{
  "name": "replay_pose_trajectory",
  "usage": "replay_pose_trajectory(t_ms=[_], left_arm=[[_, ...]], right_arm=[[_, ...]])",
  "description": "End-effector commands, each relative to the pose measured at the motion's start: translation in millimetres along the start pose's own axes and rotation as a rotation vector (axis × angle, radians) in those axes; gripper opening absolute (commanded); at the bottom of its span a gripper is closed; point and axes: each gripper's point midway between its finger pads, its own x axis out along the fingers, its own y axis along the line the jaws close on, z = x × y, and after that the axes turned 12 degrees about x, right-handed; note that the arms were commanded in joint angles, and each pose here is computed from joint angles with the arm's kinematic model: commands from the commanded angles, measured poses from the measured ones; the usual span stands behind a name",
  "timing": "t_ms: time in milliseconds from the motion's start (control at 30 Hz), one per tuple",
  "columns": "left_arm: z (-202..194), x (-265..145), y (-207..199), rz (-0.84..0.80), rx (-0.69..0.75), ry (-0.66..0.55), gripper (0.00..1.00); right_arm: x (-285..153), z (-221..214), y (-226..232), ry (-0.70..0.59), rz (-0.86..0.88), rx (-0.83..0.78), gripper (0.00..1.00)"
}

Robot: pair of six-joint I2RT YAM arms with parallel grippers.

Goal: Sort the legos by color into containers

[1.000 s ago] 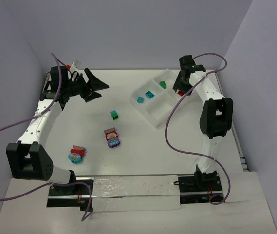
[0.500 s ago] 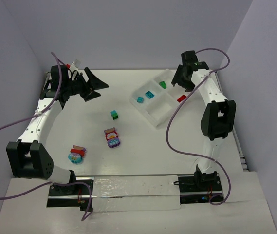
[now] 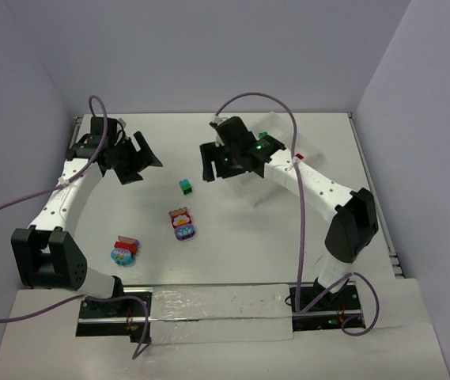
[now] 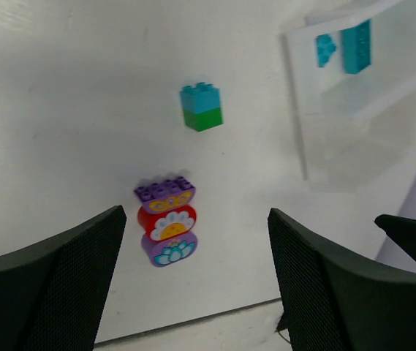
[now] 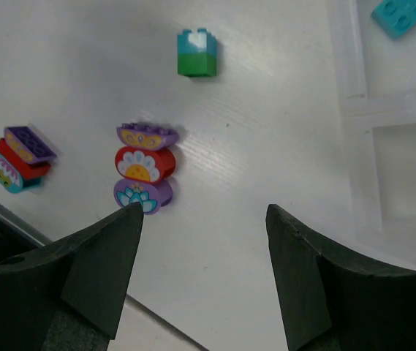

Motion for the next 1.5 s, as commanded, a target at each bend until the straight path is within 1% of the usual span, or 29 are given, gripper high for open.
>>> replay_pose_trajectory(t_ms=[0,67,133,167,200,267,300,467,633,800,933,1000,1167,1367,1467], left_arm=[[-11,1,20,0.123,0.04,0.028,0.86],[-12,10,14,0.092,0.024,0.043,0.84],[-12,20,3,0.07,0.026,0.051,0.82],[-15,31,3,0.084,0.028,0.084,0.82],[-4,32,-3,0.099,0.04,0.069,0.82],[-3,43,-11,0.131,0.042,0.113,0.8],[-4,48,-15,0.134,0.044,0.131,0.8],[-18,77,-14,0.272,-0.017,0.229,0.79],[-16,93,-15,0.308,-0.058,0.233,0.77],[-37,117,-18,0.345,-0.089,0.286,0.75],[-33,133,-8,0.385,-0.062,0.249,0.71],[-31,141,-5,0.397,-0.037,0.251,0.71],[-28,155,-10,0.35,0.006,0.249,0.72],[-32,167,2,0.398,0.042,0.272,0.66],[-35,171,4,0.399,0.054,0.276,0.66]], right_arm=[[9,9,-1,-0.015,-0.002,0.0,0.75],[17,11,-3,-0.005,-0.024,-0.014,0.75],[20,9,-7,0.011,-0.054,0.013,0.75],[20,13,-10,-0.006,-0.073,0.019,0.75],[19,15,-14,-0.024,-0.096,0.026,0.75],[14,21,-19,-0.052,-0.116,0.058,0.75],[11,23,-22,-0.066,-0.126,0.071,0.75],[-2,36,-46,-0.126,-0.164,0.17,0.75],[-9,40,-51,-0.143,-0.173,0.18,0.75],[-8,41,-46,-0.135,-0.155,0.187,0.75],[-7,40,-43,-0.122,-0.135,0.188,0.75],[-8,40,-43,-0.12,-0.132,0.184,0.75],[-12,36,-45,-0.115,-0.14,0.174,0.75],[-13,32,-44,-0.102,-0.13,0.172,0.75],[-14,32,-45,-0.105,-0.135,0.173,0.75]])
